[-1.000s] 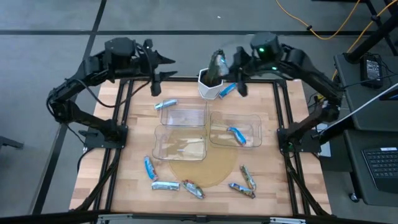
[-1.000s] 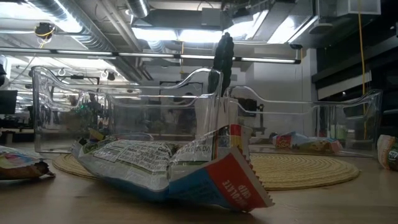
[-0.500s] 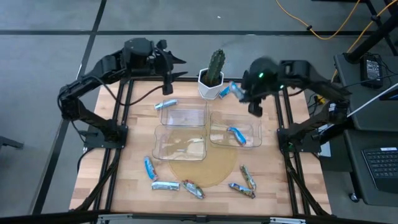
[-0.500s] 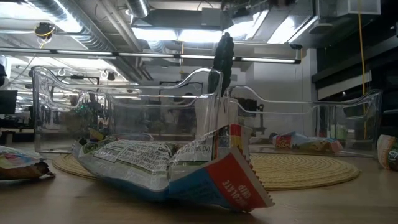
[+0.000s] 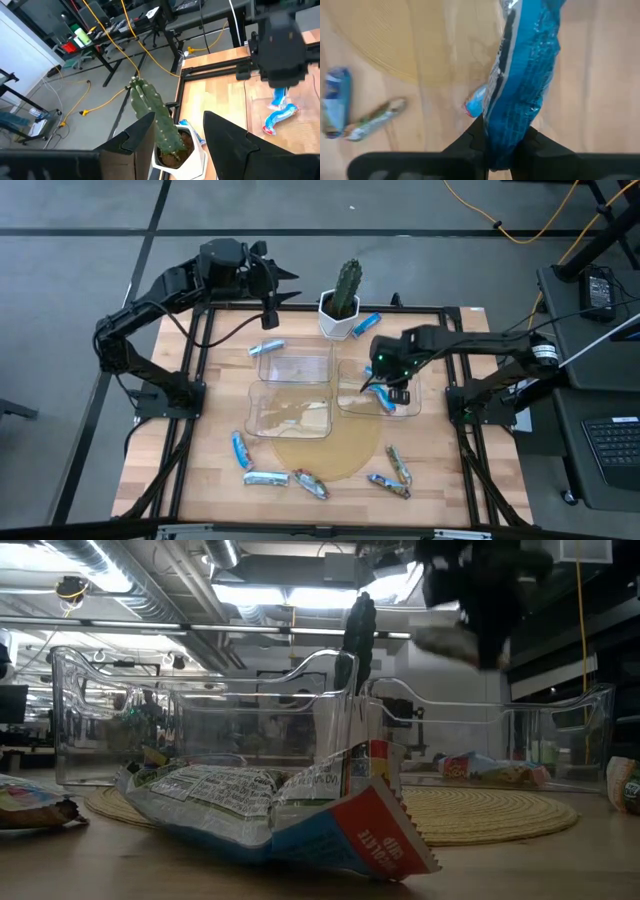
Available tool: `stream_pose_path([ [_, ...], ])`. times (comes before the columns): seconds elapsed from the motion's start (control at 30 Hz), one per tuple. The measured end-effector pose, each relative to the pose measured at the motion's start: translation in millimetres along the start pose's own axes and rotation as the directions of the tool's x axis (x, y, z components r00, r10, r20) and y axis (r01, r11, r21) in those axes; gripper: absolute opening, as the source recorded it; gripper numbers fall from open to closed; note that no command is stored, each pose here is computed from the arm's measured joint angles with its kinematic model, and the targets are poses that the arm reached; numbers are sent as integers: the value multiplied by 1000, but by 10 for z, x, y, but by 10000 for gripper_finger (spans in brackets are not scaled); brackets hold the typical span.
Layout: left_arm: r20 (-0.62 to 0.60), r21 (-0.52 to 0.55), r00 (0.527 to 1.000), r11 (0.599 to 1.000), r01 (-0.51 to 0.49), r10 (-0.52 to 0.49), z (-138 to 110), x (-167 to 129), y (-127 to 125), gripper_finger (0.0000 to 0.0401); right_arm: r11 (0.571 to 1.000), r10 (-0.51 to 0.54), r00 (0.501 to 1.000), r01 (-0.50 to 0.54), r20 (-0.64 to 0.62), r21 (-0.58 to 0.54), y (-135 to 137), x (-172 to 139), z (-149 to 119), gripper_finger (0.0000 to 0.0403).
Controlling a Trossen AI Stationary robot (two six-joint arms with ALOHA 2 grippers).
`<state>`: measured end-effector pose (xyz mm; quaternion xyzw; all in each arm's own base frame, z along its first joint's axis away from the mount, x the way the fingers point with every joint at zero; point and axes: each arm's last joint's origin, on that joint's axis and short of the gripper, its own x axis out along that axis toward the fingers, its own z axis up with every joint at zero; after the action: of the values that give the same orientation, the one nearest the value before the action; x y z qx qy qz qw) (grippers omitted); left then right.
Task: Pick and place Granola Bars by type
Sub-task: Put the top red granola bar into the right bin
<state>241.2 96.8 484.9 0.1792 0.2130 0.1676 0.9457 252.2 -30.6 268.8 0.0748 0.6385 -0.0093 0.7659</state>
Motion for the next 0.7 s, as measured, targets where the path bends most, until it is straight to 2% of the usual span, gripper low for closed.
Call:
stream_pose_path([
  [0.17,-1,0,1000,1000,1,-1,-1,5,-1,155,1000,2,999,-1,-40,5,-33,325,-122,48],
  [0.3,-1,0,1000,1000,1,-1,-1,5,-1,156,999,39,999,-39,-32,8,-36,449,-159,48],
  [0.57,-6,-1,1000,1000,-8,8,-3,5,2,151,998,46,999,-46,19,38,-38,479,-121,52],
  [0.7,-5,-10,1000,1000,-7,7,-3,5,1,148,998,46,999,-47,23,52,-40,473,-115,78],
])
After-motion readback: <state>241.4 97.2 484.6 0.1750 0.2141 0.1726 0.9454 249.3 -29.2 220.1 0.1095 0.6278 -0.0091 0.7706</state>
